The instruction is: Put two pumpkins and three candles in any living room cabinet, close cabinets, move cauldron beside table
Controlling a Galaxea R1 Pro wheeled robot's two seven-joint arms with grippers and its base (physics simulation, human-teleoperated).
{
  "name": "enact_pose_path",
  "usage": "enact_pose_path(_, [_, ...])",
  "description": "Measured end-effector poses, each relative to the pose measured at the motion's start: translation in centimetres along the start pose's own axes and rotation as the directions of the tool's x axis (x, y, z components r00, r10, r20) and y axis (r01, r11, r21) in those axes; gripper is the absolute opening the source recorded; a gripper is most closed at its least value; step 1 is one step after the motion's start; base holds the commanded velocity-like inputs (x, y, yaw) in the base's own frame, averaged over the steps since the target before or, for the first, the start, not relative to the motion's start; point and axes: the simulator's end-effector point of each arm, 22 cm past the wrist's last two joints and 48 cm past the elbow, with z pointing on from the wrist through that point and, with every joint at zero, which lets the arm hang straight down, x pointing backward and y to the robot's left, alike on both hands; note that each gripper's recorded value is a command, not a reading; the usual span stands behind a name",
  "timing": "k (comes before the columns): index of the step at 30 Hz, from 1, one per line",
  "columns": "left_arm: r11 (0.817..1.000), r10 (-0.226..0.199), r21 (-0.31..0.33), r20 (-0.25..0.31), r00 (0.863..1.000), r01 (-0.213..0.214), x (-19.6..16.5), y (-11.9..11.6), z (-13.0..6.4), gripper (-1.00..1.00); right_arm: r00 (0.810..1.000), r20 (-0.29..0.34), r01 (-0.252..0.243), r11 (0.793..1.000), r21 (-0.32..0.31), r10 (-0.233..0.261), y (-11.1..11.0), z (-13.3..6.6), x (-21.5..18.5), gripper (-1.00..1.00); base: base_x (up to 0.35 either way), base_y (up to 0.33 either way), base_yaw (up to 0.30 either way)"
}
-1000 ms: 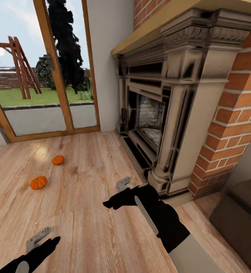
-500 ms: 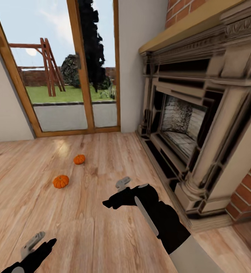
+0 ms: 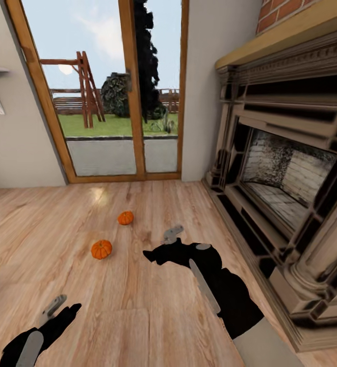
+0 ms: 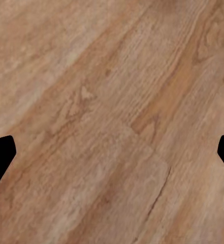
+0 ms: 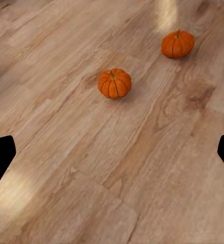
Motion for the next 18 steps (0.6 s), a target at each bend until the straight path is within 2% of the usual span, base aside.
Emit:
enact_pose_path(1, [1.0,0.001,0.023,-0.001,1.0,-0.001,0.0,-0.6,0.1,1.0,1.0,0.028,0.001,1.0,0.006,-0.001,-0.3,-0.5,-0.6,1.0,0.284,0.223,0.01])
enact_pose_path(2, [0.997,0.002,0.082,-0.004,1.0,-0.002,0.1,-1.9,0.2,1.0,0.996,0.092,0.005,1.0,0.021,-0.007,-0.9,-1.8,-2.1,1.0,0.284,0.222,0.005])
enact_pose_path(3, [0.994,-0.008,0.106,-0.027,1.0,0.011,1.1,-1.8,0.6,1.0,0.99,0.14,0.005,0.999,0.032,-0.009,-1.3,-3.0,-3.5,1.0,0.284,0.223,0.003])
enact_pose_path(4, [0.994,-0.019,0.103,-0.043,0.999,0.024,1.7,-0.9,1.2,1.0,0.987,0.163,-0.018,0.999,0.048,0.01,-2.2,-3.8,-4.3,1.0,0.284,0.224,0.002])
enact_pose_path(6, [0.993,-0.026,0.113,-0.042,0.999,0.03,1.6,-0.4,1.5,1.0,0.985,0.169,-0.042,0.997,0.067,0.03,-3.3,-4.6,-4.6,1.0,0.284,0.227,0.001])
enact_pose_path(9, [0.987,-0.018,0.161,-0.035,0.999,0.024,1.2,-0.6,1.6,1.0,0.977,0.209,-0.051,0.996,0.077,0.034,-3.7,-6.3,-5.9,1.0,0.284,0.234,0.0])
enact_pose_path(18, [0.988,-0.029,0.152,-0.054,0.998,0.037,1.0,1.1,2.0,1.0,0.973,0.23,-0.05,0.996,0.072,0.033,-3.2,-7.1,-6.3,1.0,0.279,0.244,0.0])
